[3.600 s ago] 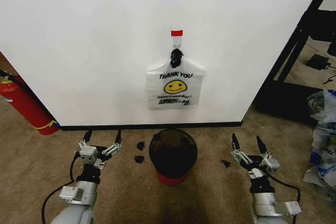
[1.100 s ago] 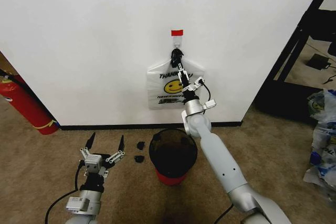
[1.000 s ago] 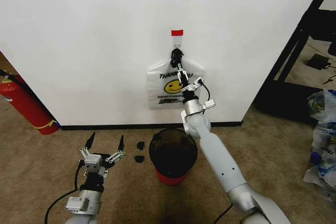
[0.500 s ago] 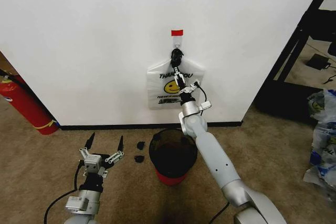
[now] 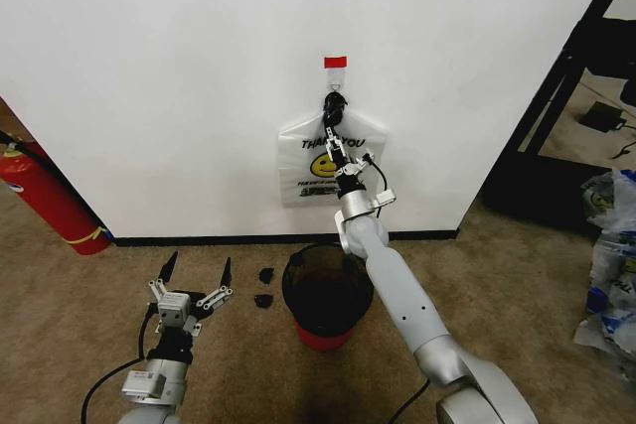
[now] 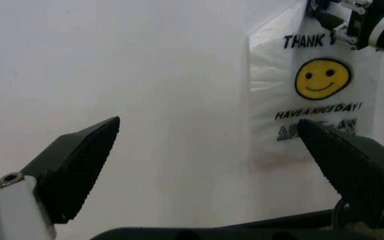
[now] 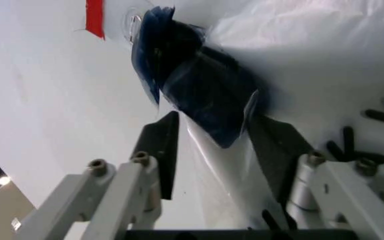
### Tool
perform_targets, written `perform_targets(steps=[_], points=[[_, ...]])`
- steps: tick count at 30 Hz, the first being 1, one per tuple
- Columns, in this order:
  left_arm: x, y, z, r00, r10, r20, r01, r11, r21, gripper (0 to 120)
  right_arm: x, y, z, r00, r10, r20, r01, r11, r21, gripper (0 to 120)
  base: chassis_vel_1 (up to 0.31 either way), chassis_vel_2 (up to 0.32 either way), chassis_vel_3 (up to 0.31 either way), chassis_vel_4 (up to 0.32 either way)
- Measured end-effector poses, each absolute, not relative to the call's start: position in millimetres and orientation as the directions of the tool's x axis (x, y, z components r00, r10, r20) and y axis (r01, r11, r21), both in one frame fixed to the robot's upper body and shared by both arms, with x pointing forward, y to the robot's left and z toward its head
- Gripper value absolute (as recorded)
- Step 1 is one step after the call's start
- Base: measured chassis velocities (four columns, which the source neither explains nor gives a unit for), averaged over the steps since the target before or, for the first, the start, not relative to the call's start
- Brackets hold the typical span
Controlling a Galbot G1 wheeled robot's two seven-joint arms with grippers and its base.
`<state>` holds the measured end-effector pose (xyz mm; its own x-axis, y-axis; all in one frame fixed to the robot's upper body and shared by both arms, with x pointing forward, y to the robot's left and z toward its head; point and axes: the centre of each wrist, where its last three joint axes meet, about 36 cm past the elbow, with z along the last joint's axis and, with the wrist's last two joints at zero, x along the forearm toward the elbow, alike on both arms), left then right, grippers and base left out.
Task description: Pick up the garbage bag from the wall and place it over the trash bin.
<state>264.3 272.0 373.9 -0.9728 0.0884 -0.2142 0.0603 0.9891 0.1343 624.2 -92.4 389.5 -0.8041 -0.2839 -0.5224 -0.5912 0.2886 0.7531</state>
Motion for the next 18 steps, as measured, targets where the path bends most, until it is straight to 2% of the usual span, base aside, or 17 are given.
perform_targets(steps=[3, 9, 11, 13, 15, 18], points=[[264.8, 273.0, 373.6, -0.973, 0.09, -0.214, 0.062, 0.989, 0.137, 100, 626.6, -93.3, 391.7, -0.805, -0.279, -0.523, -0.59, 0.291, 0.753, 31, 0.0, 0.0, 0.0, 0.0], [265.3, 274.1, 372.3, -0.973, 0.09, -0.214, 0.061, 0.989, 0.138, 100, 627.1, -95.1, 391.6, -0.806, -0.279, -0.522, -0.589, 0.299, 0.751, 23, 0.0, 0.0, 0.0, 0.0], [265.6, 274.1, 371.4, -0.973, 0.089, -0.214, 0.06, 0.989, 0.138, 100, 626.4, -97.2, 389.6, -0.808, -0.281, -0.518, -0.587, 0.306, 0.749, 12, 0.0, 0.0, 0.0, 0.0], [265.8, 273.9, 371.1, -0.973, 0.089, -0.215, 0.061, 0.989, 0.137, 100, 626.3, -98.0, 389.2, -0.808, -0.282, -0.517, -0.587, 0.308, 0.749, 10, 0.0, 0.0, 0.0, 0.0], [265.9, 273.1, 370.0, -0.972, 0.09, -0.215, 0.062, 0.989, 0.135, 100, 625.8, -100.0, 388.4, -0.808, -0.283, -0.516, -0.586, 0.314, 0.747, 2, 0.0, 0.0, 0.0, 0.0], [265.9, 272.3, 368.6, -0.972, 0.091, -0.216, 0.063, 0.989, 0.133, 100, 625.1, -102.1, 388.7, -0.807, -0.284, -0.517, -0.588, 0.319, 0.743, 0, 0.0, 0.0, 0.0, 0.0]])
